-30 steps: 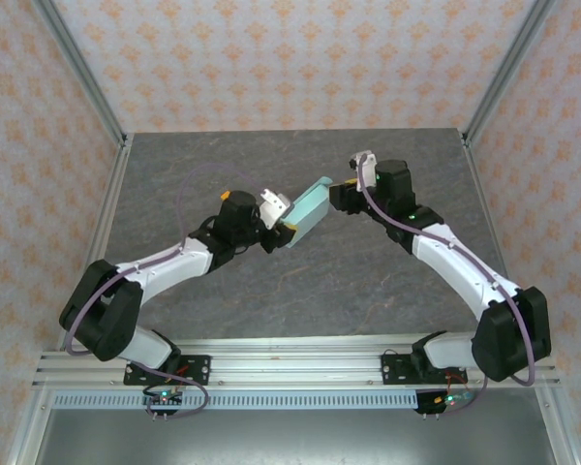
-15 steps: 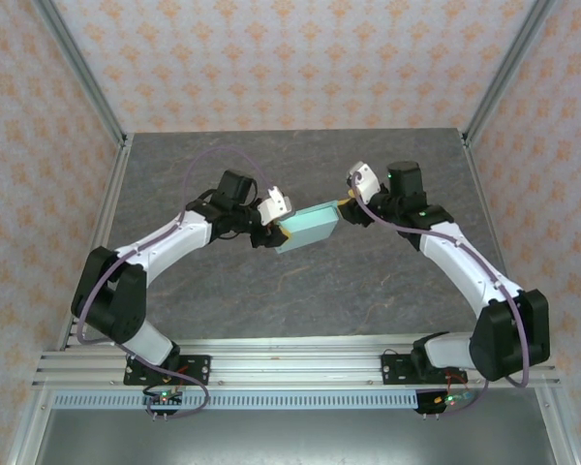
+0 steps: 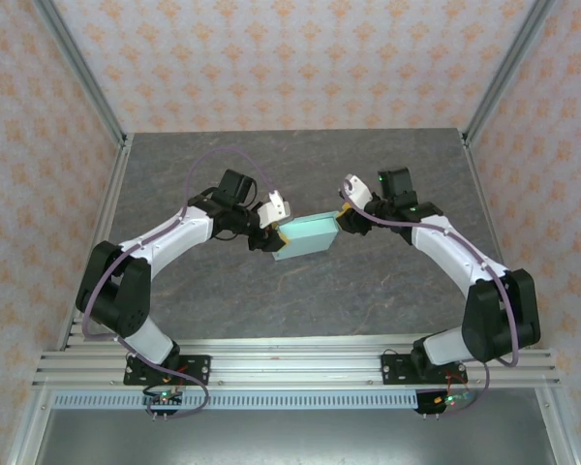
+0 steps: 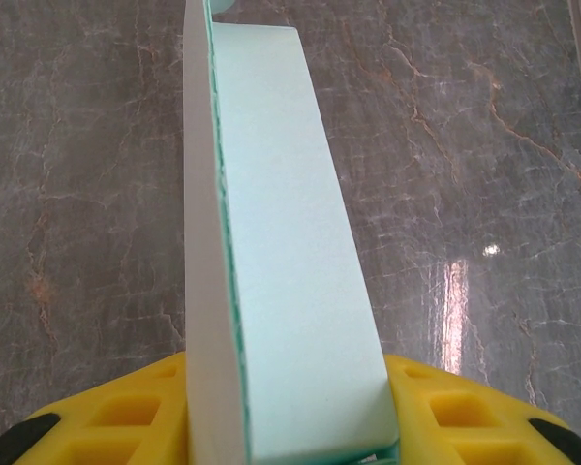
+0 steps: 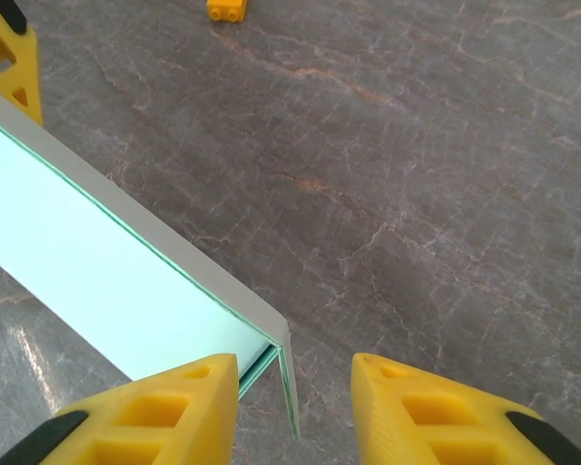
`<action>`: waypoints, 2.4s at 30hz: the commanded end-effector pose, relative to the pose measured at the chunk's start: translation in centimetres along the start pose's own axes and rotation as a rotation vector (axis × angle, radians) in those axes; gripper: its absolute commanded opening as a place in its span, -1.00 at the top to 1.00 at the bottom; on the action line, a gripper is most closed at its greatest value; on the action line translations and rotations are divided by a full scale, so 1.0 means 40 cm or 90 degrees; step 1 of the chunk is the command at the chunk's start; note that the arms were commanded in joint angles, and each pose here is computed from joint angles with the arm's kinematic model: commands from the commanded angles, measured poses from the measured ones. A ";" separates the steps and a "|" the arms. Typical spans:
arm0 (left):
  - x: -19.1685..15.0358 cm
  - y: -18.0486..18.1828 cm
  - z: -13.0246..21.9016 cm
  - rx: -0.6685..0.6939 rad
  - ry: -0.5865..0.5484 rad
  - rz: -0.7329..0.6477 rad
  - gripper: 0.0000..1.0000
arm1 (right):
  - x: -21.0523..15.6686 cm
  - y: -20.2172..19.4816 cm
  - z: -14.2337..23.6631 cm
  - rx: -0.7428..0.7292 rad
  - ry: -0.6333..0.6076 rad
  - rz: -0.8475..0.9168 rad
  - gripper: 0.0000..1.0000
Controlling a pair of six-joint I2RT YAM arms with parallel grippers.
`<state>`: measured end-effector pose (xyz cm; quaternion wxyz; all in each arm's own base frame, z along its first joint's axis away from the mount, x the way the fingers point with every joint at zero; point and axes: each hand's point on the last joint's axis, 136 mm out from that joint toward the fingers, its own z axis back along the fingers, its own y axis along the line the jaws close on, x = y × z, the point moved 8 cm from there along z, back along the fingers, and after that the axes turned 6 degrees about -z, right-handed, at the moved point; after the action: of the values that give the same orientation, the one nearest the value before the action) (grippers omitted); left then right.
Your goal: Fold the paper box
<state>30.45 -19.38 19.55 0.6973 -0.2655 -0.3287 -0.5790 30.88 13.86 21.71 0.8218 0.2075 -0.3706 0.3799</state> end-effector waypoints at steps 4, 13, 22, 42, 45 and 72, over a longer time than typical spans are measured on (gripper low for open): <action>0.023 0.005 0.013 -0.004 -0.019 -0.016 0.59 | 0.000 -0.004 -0.014 0.014 0.013 0.005 0.49; 0.018 0.021 0.008 0.027 -0.011 0.002 0.60 | 0.015 -0.010 -0.024 -0.012 0.016 -0.074 0.93; 0.015 0.029 0.001 0.035 0.001 0.006 0.60 | 0.043 0.025 -0.019 -0.058 0.033 -0.150 0.96; 0.002 0.052 -0.022 0.076 0.015 0.042 0.60 | 0.022 0.036 -0.083 -0.195 0.037 -0.367 1.00; -0.001 0.052 -0.023 0.077 0.019 0.038 0.60 | 0.007 0.032 -0.086 -0.209 0.033 -0.350 1.00; -0.052 0.074 -0.057 0.063 0.109 0.047 0.57 | -0.081 0.050 -0.123 -0.204 0.032 -0.349 1.00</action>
<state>32.92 -20.00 17.73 0.7346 -0.2371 -0.3112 -0.5544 31.57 16.71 17.83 0.9122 0.1637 -0.3655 0.0865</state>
